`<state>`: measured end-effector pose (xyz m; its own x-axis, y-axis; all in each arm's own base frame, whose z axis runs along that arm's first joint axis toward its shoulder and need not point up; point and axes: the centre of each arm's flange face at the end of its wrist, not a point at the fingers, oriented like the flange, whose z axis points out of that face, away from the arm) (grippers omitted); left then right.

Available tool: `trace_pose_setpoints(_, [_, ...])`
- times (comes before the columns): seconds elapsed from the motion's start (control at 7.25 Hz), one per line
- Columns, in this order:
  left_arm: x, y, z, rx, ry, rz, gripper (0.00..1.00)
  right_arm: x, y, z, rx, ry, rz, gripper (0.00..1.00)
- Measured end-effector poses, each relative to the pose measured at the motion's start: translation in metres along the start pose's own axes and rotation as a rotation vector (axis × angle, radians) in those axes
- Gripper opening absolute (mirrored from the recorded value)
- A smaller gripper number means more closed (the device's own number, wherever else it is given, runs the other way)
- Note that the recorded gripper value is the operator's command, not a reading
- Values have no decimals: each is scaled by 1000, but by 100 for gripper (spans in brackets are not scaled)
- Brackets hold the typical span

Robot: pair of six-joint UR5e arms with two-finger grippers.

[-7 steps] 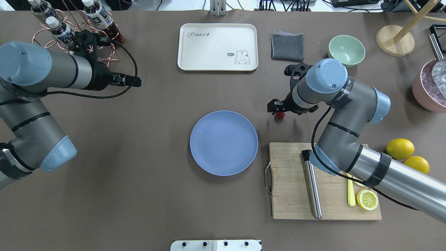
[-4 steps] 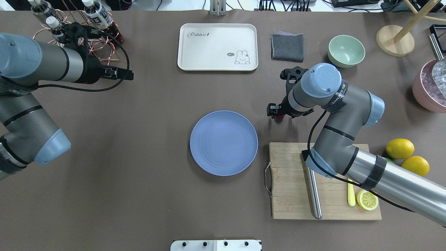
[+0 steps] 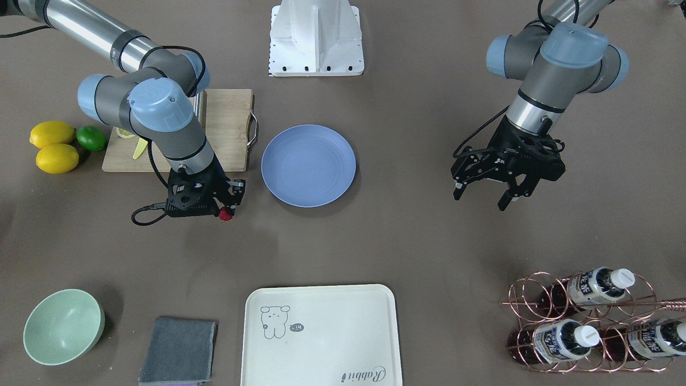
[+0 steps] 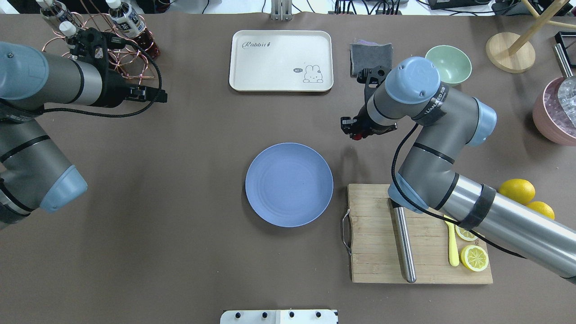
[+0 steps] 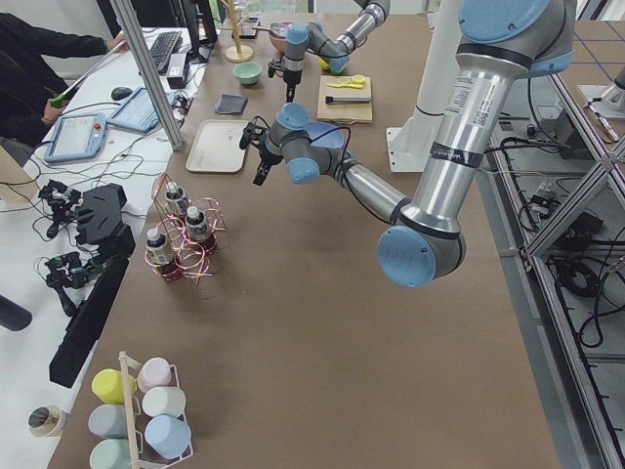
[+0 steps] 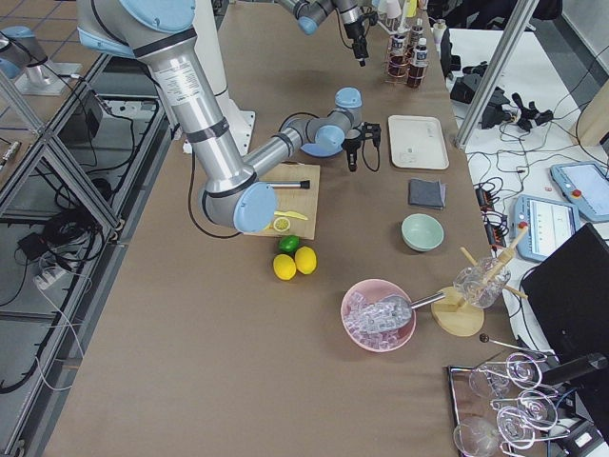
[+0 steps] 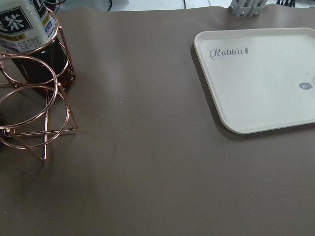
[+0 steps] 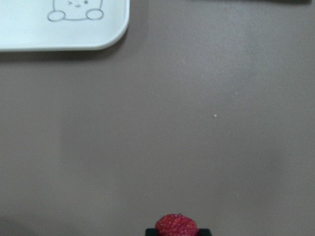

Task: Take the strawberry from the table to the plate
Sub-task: 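Close the right gripper on the strawberry and lift it, then carry the strawberry with the right gripper onto the blue plate and release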

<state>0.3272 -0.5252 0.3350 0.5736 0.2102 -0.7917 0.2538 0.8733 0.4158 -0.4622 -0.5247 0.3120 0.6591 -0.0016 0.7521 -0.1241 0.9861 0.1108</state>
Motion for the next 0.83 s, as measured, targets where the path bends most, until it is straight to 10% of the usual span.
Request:
trace_pose_setpoints(0.55, [-34,-4,-9,-7,-20,-7,98,-99,41,-38,-12,-29,6,0])
trace_pose_setpoints(0.83, [-92,1,-17,-122,-10,58,98,-144,105,-15,-5,-19,-31,0])
